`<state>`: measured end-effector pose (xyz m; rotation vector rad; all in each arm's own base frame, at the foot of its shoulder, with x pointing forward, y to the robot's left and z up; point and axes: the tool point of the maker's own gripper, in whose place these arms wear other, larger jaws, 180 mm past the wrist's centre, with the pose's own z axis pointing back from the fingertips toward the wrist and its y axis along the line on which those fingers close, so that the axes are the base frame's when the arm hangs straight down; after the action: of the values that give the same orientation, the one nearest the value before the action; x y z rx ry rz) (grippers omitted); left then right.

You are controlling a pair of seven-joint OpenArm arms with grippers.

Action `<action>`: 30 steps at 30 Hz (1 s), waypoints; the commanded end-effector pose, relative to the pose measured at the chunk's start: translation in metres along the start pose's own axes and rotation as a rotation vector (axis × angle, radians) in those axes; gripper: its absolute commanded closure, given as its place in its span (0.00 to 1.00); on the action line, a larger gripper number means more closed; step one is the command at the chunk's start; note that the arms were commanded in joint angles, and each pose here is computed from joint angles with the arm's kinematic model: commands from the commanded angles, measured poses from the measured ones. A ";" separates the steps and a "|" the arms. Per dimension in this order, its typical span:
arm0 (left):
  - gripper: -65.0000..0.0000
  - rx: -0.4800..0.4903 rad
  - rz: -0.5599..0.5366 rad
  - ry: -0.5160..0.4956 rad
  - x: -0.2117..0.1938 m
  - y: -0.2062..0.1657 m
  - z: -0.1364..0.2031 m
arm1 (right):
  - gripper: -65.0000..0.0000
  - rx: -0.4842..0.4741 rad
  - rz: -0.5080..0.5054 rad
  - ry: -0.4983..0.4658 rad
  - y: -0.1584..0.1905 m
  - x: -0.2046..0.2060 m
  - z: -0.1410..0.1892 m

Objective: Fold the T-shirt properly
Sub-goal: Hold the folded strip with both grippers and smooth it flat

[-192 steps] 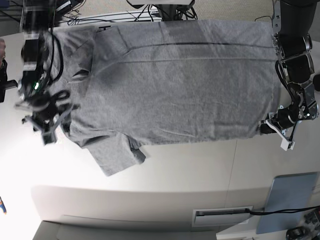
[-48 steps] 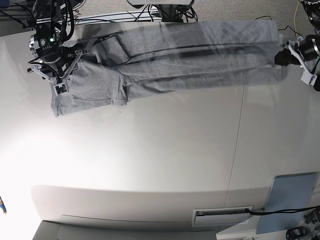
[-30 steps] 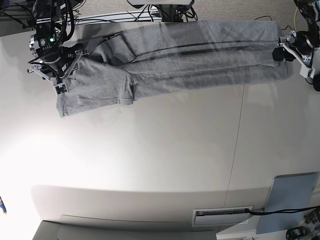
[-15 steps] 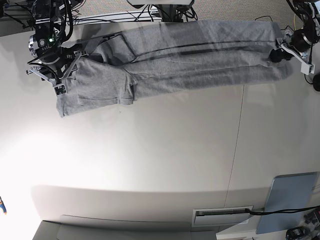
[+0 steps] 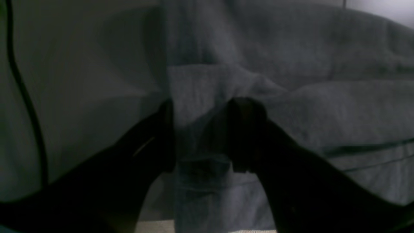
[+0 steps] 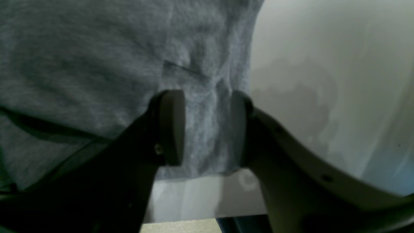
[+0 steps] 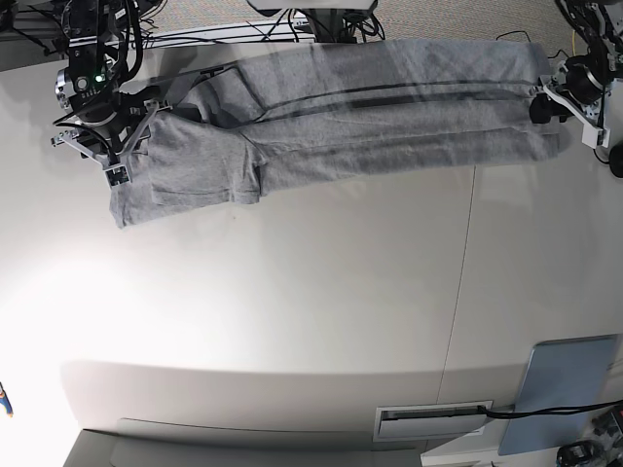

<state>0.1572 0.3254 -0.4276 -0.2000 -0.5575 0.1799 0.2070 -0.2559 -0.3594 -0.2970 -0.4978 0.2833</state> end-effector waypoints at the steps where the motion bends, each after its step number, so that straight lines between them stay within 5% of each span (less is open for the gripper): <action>1: 0.55 0.045 -0.035 0.071 -0.011 0.011 0.005 | 0.64 -0.025 0.010 -0.041 -0.009 0.010 0.005; 6: 0.43 0.026 -0.073 0.033 0.005 0.005 0.010 | 0.64 -0.025 0.010 -0.041 -0.009 0.010 0.005; 24: 0.43 0.070 -0.102 0.029 0.017 0.010 0.016 | 0.64 0.023 -0.013 -0.067 0.000 0.015 0.005; 30: 0.43 0.175 -0.082 0.067 0.008 0.028 0.018 | 0.64 0.023 -0.013 -0.067 0.000 0.015 0.005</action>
<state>0.1478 0.3486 -0.4228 -0.0407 -0.4659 0.1539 0.2099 -0.2470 -0.3596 -0.2457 -0.5221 0.2781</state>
